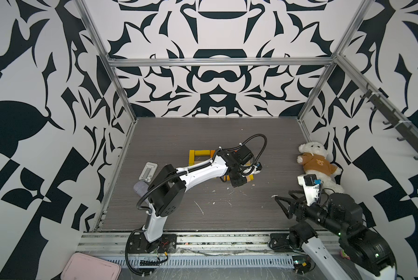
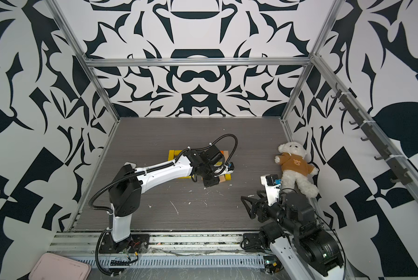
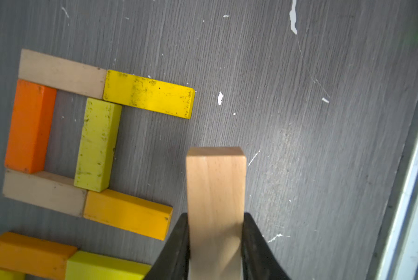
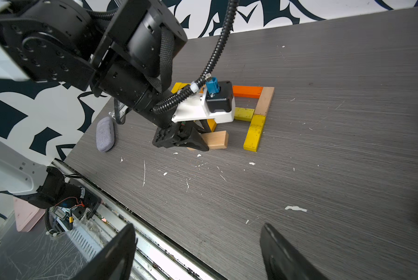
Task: Assemble the number 8 with building blocks
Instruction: Assemble the building block at the center of the board.
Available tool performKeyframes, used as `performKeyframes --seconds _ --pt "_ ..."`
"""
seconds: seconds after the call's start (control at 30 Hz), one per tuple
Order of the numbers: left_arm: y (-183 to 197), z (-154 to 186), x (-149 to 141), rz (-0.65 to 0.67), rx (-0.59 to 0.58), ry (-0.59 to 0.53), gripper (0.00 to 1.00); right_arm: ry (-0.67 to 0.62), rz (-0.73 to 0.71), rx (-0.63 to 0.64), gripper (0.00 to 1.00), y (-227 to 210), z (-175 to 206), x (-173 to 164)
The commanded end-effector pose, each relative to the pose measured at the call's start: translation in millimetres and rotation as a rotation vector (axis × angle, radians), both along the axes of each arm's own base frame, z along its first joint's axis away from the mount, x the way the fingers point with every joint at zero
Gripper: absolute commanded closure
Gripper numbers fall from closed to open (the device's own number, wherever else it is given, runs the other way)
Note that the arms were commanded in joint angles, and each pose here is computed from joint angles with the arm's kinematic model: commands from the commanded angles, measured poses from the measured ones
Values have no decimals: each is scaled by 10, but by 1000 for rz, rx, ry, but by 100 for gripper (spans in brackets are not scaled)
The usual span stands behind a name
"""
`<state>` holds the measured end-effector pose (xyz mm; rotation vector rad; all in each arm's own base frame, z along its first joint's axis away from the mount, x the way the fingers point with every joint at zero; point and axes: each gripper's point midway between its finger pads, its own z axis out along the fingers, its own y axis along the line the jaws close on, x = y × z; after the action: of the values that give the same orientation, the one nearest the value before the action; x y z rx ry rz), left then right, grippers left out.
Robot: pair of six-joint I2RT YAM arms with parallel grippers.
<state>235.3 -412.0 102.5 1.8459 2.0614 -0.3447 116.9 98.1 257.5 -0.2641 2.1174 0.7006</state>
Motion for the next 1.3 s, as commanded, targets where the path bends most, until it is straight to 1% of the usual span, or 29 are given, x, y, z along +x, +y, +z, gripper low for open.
performKeyframes --seconds 0.0,0.1,0.4,0.9,1.27 --pt "2 -92 -41 -167 40 -13 79 -40 -10 -3 17 11 70 109" --pt "-24 -144 12 -220 45 -40 78 -33 -9 -3 18 14 52 108" --pt "-35 -305 162 -281 86 -56 79 -16 -4 -4 18 28 18 115" --pt "-136 -432 417 -227 82 -57 78 -1 -2 -8 19 38 -8 131" --pt "-95 -503 481 -175 84 -30 76 6 -4 -11 19 39 -26 145"
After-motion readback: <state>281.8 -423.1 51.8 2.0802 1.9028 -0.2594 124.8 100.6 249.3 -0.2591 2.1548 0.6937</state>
